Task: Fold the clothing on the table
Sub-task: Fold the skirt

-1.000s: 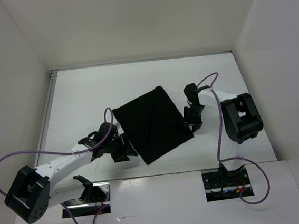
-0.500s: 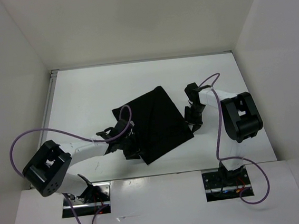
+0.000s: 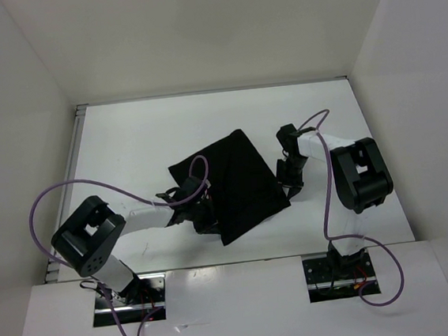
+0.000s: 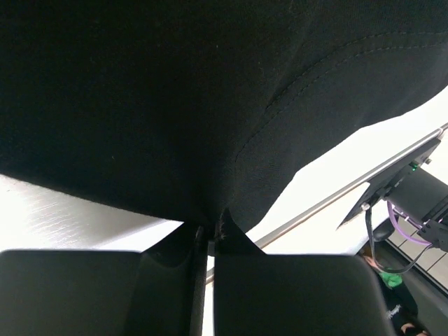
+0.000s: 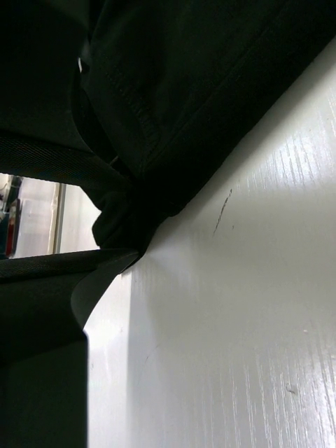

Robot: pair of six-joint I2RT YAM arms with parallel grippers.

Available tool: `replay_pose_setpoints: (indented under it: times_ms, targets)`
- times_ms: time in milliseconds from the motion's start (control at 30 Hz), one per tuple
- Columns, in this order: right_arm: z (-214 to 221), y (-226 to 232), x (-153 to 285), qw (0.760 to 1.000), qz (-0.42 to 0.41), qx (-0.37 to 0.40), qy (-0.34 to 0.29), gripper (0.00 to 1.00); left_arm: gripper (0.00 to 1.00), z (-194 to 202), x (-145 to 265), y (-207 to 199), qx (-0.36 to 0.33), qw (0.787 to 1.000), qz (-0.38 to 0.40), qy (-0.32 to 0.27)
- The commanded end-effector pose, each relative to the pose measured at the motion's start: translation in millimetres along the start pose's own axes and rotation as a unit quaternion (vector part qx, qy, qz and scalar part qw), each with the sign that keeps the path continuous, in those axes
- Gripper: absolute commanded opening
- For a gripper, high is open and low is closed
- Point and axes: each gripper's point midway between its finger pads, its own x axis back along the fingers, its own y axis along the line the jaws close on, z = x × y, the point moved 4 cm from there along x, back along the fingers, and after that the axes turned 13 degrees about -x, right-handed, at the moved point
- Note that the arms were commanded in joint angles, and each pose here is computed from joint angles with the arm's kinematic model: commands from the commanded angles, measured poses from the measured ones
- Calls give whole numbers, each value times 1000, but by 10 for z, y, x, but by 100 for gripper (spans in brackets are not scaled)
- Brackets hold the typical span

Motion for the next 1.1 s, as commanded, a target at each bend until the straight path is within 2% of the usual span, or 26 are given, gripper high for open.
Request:
replay_pose_setpoints:
  times_ms: [0, 100, 400, 467, 500, 533, 567, 633, 733, 833, 900, 933, 1033, 1067]
  targets:
    - [-82, -89, -137, 999, 35, -3, -17, 44, 0, 8, -38, 134, -16, 999, -41, -2]
    - [-174, -33, 7, 998, 32, 0, -45, 47, 0, 27, -34, 170, -13, 999, -51, 1]
    - [-212, -98, 19, 998, 39, -5, -46, 47, 0, 11, 12, 188, -17, 998, -66, -4]
    - [-210, -113, 2, 999, 31, -6, -40, 43, 0, 25, 15, 199, -15, 998, -69, -1]
    - [-197, -117, -46, 999, 30, -6, -34, 39, 0, 16, 31, 182, -17, 998, -66, -4]
    - [-194, -80, -47, 999, 18, -6, -30, 12, 0, 15, 32, 182, -17, 998, -66, -4]
    - [-148, -99, -91, 1000, 19, -7, -17, 1, 0, 20, 51, 177, -17, 998, -66, -4]
    - [-95, -68, -106, 1000, 1, -1, 0, 1, 0, -8, 103, 132, -29, 997, -65, -4]
    - [-44, 45, 159, 998, -52, 8, -17, 1, 0, -100, 361, -30, -58, 996, -56, -31]
    - [25, 156, 699, 992, -109, 24, -61, 1, 0, -231, 774, -311, -84, 993, -28, -84]
    - [128, 220, 1201, 980, -163, 32, -106, 1, 0, -278, 1047, -452, -93, 989, -10, -110]
    - [238, 248, 1532, 969, -204, 46, -130, 1, 0, -318, 1275, -535, -97, 985, 10, -142]
    - [430, 250, 2019, 948, -260, 68, -170, 1, 1, -308, 1672, -660, -103, 976, 50, -185]
    - [558, 277, 2141, 940, -287, 84, -163, 1, 3, -268, 1722, -679, -106, 975, 59, -184]
